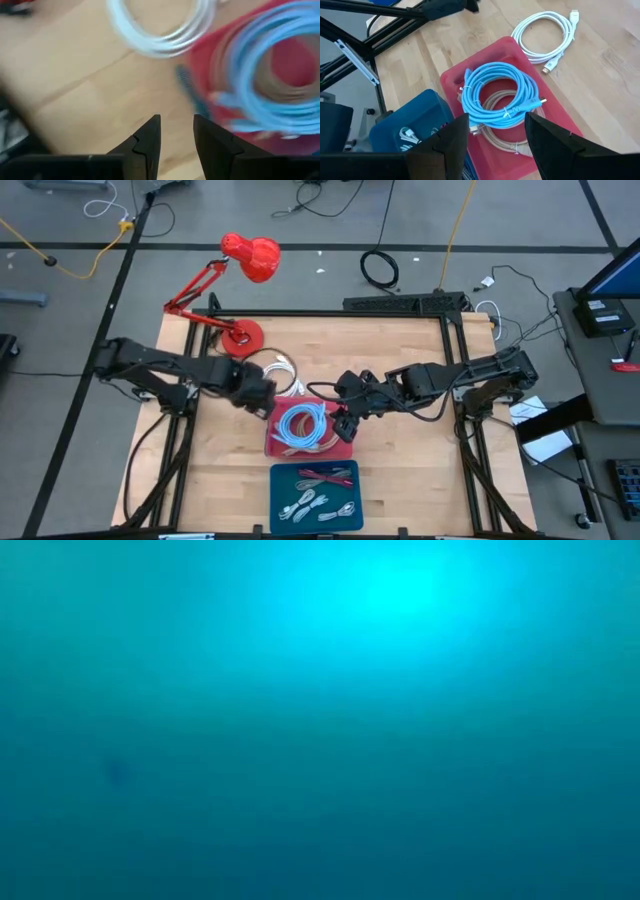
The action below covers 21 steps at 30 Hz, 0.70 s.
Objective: Pick & Place USB Port
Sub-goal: Put the blue and black charger cable into the blue bin
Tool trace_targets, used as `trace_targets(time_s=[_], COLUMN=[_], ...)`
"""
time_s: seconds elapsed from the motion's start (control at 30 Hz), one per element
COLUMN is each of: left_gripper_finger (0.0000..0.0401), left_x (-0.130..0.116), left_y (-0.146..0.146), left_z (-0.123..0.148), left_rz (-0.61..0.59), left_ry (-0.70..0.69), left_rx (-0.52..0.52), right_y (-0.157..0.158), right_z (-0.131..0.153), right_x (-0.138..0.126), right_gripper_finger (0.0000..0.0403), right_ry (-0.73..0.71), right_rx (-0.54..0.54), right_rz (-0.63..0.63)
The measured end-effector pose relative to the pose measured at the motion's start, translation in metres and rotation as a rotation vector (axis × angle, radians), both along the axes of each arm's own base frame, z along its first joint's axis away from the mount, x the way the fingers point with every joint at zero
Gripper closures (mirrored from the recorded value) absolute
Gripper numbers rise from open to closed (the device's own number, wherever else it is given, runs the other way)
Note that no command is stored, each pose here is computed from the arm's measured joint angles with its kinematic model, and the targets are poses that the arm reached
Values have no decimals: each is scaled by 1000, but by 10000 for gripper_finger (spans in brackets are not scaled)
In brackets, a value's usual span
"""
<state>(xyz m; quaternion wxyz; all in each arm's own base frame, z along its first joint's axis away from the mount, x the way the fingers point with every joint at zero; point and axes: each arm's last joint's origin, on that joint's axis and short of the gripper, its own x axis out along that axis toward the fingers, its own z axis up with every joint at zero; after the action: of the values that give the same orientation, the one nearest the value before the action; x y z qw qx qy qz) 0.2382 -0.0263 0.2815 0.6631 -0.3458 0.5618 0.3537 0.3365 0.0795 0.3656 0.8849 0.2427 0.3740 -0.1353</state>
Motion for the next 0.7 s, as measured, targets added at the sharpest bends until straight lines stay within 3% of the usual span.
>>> trace_targets(time_s=[0.13,0.3,0.47,0.7], left_gripper_finger=[284,281,281,281], left_x=[-7,-7,-15,-14], left_y=[-16,-31,-33,-31], left_z=[-16,-48,-77,-96], left_rz=[46,96,146,147], left_ry=[26,-51,-51,-114], left_rx=[24,26,36,12], right_y=[1,1,1,1], right_z=[0,0,0,0], right_x=[0,0,0,0], right_gripper_finger=[218,218,218,218], right_ry=[6,8,10,6], right_rx=[17,17,43,54], right_rz=[15,15,15,13])
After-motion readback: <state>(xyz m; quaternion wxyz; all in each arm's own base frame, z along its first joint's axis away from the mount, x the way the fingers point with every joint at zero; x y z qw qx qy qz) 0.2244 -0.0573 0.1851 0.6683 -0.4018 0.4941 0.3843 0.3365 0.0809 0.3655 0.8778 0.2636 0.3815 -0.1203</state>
